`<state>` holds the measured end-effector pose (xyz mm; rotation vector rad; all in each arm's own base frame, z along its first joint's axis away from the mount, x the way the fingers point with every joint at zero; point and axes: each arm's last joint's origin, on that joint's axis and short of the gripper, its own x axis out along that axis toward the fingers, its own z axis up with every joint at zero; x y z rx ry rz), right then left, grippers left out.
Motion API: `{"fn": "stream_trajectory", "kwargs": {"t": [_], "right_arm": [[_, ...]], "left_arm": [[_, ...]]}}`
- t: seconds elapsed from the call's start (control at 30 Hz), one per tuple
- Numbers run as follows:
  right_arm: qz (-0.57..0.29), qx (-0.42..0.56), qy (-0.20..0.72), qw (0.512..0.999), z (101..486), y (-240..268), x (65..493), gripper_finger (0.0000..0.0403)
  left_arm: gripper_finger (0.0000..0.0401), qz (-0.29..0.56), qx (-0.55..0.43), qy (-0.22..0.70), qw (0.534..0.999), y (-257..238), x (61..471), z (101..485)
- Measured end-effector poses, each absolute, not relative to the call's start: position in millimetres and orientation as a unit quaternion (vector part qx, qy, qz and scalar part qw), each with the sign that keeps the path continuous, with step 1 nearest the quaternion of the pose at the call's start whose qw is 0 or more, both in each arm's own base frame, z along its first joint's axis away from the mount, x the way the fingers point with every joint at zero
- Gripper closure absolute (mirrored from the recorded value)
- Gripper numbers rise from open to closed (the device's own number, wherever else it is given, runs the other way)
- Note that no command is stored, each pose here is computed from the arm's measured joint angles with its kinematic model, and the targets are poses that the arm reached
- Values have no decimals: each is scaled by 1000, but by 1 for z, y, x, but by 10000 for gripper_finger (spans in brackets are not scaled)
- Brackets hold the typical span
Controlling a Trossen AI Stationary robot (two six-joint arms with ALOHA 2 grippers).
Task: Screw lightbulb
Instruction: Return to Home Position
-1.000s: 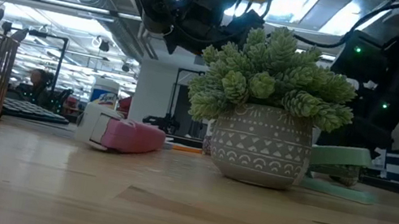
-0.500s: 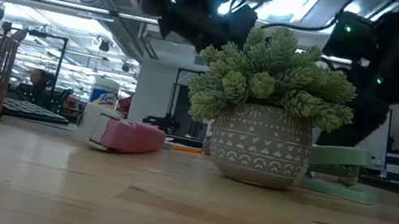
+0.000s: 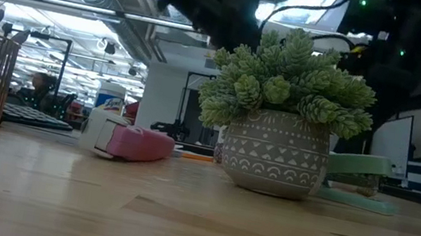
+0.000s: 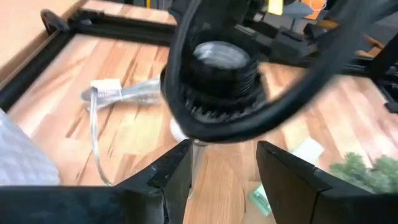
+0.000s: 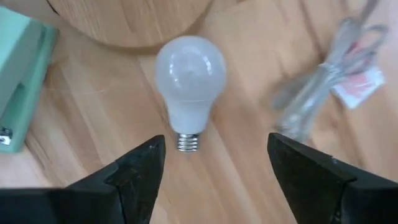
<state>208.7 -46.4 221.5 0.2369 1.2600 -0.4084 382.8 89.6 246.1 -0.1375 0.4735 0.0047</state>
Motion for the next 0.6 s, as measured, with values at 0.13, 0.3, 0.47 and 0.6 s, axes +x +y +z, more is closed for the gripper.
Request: {"fn": "stream_trajectory", "kwargs": {"t": [0.13, 0.3, 0.47, 0.6], "right_arm": [[-190, 78, 592, 780, 241, -48, 210, 116], [-182, 46, 593, 783, 269, -49, 211, 143], [-166, 22, 581, 797, 299, -49, 213, 215], [-154, 1, 562, 812, 321, -49, 214, 286]], "left_arm": [[231, 8, -55, 230, 972, 91, 366, 270], [231, 23, -42, 240, 969, 93, 337, 299], [260, 47, -11, 244, 969, 90, 303, 328], [312, 78, 13, 227, 971, 86, 277, 352]]}}
